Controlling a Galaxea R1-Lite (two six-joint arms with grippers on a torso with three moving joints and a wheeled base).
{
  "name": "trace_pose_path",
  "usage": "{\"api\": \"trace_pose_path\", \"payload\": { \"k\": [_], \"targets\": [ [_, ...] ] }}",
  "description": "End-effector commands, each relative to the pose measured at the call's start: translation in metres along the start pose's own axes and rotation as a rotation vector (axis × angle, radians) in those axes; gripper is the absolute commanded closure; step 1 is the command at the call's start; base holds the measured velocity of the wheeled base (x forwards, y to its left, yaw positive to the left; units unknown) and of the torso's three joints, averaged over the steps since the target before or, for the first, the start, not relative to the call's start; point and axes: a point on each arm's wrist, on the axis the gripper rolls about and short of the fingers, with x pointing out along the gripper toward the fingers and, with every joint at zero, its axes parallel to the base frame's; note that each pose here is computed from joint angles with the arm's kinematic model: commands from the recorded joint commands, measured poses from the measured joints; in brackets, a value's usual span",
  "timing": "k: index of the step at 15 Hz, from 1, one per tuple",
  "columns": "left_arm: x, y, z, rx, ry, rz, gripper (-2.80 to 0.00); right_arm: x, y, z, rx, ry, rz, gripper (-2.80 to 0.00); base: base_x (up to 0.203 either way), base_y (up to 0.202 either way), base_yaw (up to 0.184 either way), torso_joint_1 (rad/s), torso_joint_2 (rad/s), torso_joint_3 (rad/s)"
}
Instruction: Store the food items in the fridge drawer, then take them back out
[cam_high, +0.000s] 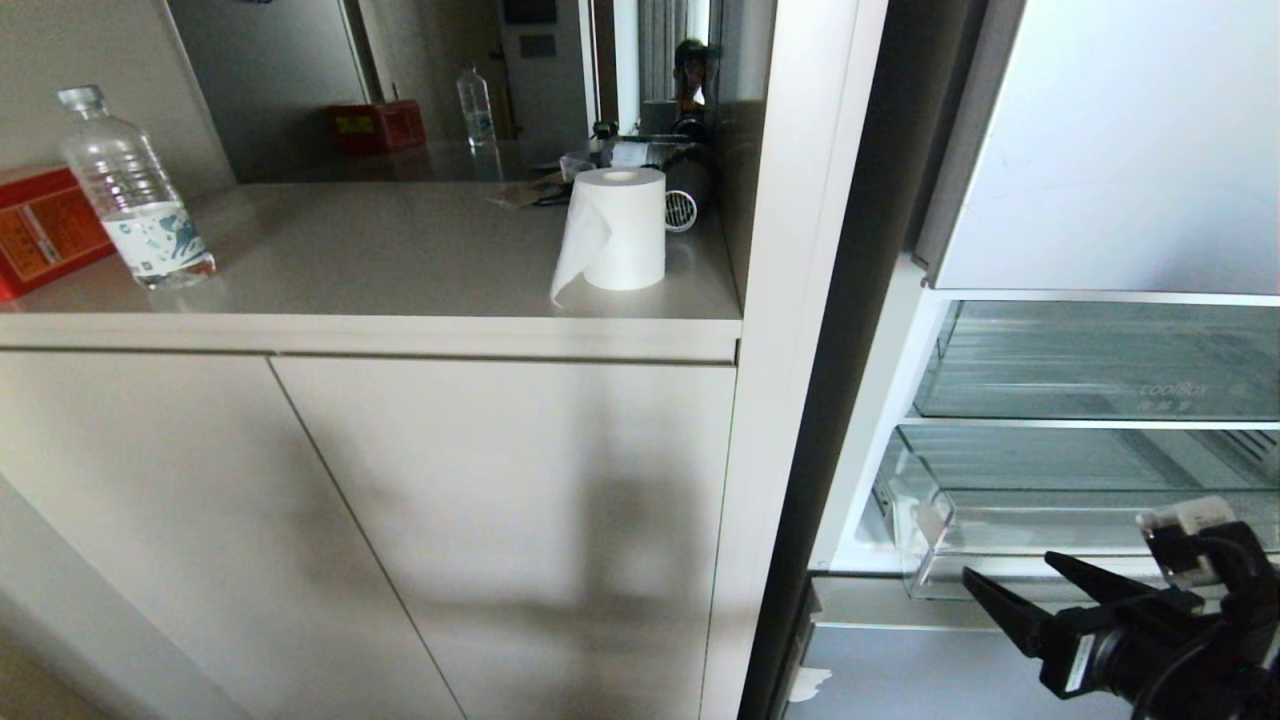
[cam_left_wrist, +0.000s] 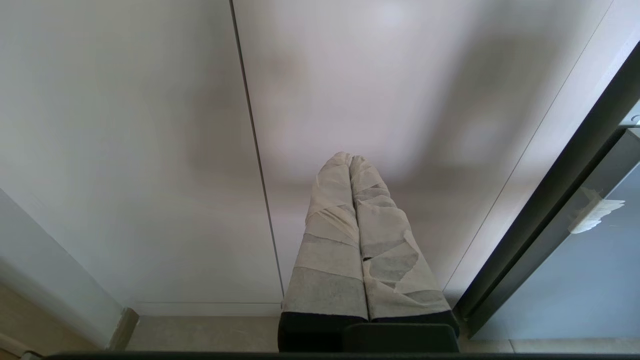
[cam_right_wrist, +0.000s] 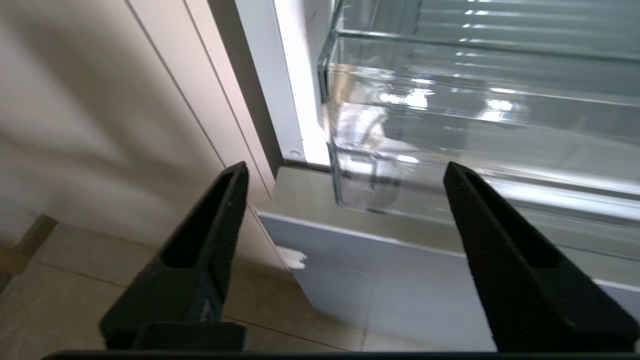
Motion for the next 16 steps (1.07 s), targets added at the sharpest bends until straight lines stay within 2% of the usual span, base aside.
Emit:
{"api": "trace_pose_path", "payload": {
  "k": [1,3,5,7,11,13,15,16],
  "targets": [
    [0.0,0.0,0.0,0.0,0.0,0.001,0.0,-0.033,-0.005,0.015,0.009,-0.079,0.006,-2.8,0.0,0.0,0.0,0.0,0.0,0.0],
    [0.0,0.0,0.0,0.0,0.0,0.001,0.0,-0.061,-0.01,0.024,-0.002,-0.049,-0.004,-2.8,0.0,0.0,0.0,0.0,0.0,0.0],
    [0.0,0.0,0.0,0.0,0.0,0.001,0.0,-0.086,-0.013,0.041,-0.028,0.115,-0.035,-2.8,0.0,0.0,0.0,0.0,0.0,0.0],
    [0.0,0.0,0.0,0.0,0.0,0.001,0.0,-0.099,-0.015,0.066,-0.02,0.201,-0.088,-2.8,0.0,0.0,0.0,0.0,0.0,0.0],
    [0.0,0.0,0.0,0.0,0.0,0.001,0.0,-0.039,-0.013,0.068,-0.009,0.353,-0.195,-2.8,0.0,0.0,0.0,0.0,0.0,0.0],
    [0.0,0.0,0.0,0.0,0.0,0.001,0.0,-0.008,-0.013,0.065,0.017,0.368,-0.224,-2.8,0.0,0.0,0.0,0.0,0.0,0.0],
    [0.0,0.0,0.0,0.0,0.0,0.001,0.0,0.009,-0.014,0.068,0.067,0.299,-0.236,-2.8,0.0,0.0,0.0,0.0,0.0,0.0],
    [0.0,0.0,0.0,0.0,0.0,0.001,0.0,0.015,-0.014,0.068,0.076,0.293,-0.241,-2.8,0.0,0.0,0.0,0.0,0.0,0.0]
  ]
}}
